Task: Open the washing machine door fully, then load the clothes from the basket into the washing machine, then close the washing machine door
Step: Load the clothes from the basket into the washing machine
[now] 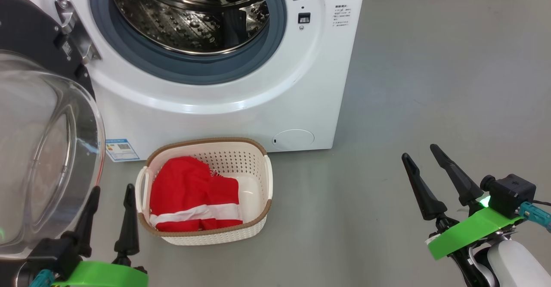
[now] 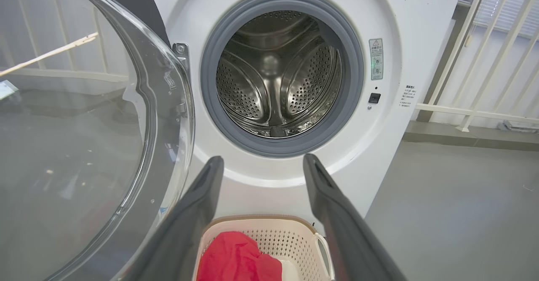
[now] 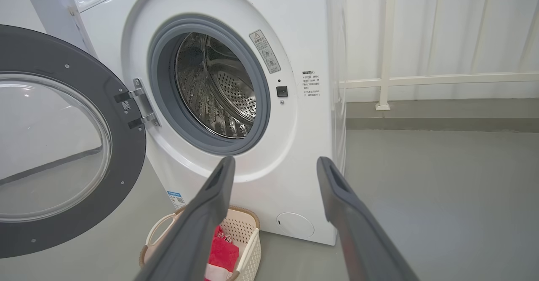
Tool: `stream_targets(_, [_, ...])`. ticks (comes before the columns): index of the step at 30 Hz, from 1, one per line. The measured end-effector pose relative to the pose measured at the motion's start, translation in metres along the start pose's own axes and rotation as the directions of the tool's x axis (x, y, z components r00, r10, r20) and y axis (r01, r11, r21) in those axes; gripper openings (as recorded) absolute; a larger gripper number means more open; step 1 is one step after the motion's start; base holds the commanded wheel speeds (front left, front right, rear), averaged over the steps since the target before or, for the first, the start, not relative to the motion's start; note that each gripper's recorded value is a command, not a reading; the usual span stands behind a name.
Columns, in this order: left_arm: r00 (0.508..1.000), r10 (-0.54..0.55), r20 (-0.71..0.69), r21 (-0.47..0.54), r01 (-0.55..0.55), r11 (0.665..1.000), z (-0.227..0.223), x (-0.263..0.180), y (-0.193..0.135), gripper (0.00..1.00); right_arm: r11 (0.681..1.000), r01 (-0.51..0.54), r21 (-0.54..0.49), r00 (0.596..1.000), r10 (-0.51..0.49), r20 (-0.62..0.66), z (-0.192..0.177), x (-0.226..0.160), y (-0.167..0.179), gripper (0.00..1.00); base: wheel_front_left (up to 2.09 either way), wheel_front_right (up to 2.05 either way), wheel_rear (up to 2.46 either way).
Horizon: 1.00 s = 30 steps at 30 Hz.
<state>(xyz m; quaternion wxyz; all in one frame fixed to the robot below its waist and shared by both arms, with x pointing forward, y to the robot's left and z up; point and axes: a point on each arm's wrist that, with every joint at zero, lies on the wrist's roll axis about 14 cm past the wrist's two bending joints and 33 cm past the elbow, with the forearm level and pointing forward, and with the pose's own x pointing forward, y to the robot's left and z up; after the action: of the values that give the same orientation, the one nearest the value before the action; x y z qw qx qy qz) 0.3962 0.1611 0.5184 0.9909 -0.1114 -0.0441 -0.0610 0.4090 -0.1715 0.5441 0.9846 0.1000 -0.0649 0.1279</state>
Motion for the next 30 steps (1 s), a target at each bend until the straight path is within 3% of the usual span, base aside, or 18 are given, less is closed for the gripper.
stream_targets(30, [1.000, 0.007, 0.012, 0.001, -0.007, 1.000, 0.0018, -0.0024, 0.0026, 1.00, 1.000, -0.008, 0.001, 1.000, 0.008, 0.010, 0.0032, 0.0016, 0.0030, 1.00, 0.17, -0.17, 0.00])
